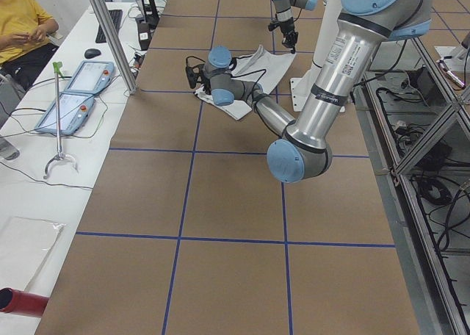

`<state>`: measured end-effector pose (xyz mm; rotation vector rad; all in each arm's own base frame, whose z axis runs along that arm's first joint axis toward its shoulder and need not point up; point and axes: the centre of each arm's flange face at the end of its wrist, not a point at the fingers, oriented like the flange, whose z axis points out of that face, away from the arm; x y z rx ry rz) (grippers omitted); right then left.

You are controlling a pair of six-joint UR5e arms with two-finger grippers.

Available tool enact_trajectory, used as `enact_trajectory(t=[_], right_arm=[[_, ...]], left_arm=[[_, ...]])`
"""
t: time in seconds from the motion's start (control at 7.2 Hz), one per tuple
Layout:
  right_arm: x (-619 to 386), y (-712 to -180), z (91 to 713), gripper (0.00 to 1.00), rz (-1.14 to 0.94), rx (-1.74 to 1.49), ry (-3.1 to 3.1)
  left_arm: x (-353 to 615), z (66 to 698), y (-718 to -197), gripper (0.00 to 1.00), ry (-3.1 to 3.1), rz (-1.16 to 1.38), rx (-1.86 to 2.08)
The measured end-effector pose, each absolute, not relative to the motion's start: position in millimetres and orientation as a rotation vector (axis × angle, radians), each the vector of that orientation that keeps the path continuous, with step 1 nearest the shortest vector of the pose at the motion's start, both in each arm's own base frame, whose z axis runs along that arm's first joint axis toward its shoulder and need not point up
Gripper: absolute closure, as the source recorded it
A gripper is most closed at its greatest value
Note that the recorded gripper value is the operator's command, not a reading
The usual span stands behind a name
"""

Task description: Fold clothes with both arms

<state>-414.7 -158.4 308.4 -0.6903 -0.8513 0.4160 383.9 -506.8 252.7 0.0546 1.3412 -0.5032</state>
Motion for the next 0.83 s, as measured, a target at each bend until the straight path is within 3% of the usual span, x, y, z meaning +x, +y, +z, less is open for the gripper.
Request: enact_trajectory(t=[0.28, 0.83], right_arm=[[-416.4, -146.7, 313.2, 0.00, 0.414, -0.684, -0.835], [-383.2, -287.7, 298.8, 0.00, 0.677, -0.523, -0.985]], left_arm=[[400.9, 254.4, -482.1, 0.42, 1.277, -0.508, -0.013], [430.1, 304.5, -417.3, 0.40, 1.175, -0.460, -0.118]])
